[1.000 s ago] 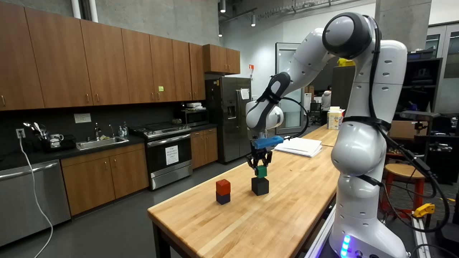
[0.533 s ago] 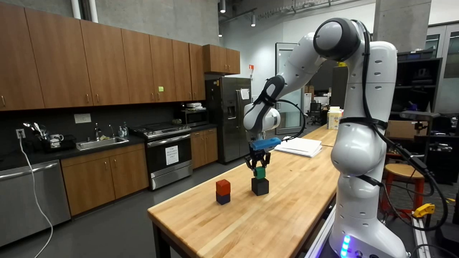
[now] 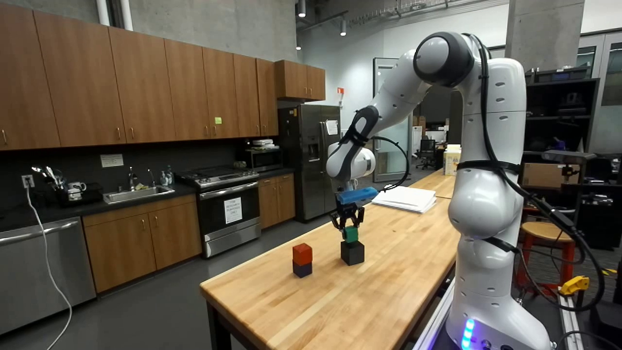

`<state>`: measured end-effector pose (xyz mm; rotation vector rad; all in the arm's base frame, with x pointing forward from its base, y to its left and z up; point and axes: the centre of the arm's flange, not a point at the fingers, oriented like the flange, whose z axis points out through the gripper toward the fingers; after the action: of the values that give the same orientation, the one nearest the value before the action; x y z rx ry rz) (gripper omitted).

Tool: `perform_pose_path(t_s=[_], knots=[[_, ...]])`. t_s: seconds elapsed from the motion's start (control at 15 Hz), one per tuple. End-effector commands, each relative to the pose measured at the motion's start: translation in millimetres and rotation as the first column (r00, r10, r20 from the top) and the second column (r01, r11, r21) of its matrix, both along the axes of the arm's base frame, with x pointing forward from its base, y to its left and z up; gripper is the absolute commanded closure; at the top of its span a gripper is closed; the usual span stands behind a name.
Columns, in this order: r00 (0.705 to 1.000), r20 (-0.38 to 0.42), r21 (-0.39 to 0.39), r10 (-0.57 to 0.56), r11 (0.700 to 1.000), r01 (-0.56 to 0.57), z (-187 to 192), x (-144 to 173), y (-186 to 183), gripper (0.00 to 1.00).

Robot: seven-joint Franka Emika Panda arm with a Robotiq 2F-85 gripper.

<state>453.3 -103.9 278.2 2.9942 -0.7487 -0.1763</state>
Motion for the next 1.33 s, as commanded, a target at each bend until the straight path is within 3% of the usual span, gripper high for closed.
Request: perform_pose_path(t_s=[0.0,0.33,1.27], knots=[[0.999,-0.034,-0.002,-0.003,1.000,0.003,3.0,6.1,-10.4,0.76],[0.998,-0.065,0.007,-0.014,1.000,0.014,-0.6,-0.2,-19.8,0.76],[0.992,-0.034,0.089,0.118,0.989,-0.114,-9.5,-17.1,-18.2,0.76]])
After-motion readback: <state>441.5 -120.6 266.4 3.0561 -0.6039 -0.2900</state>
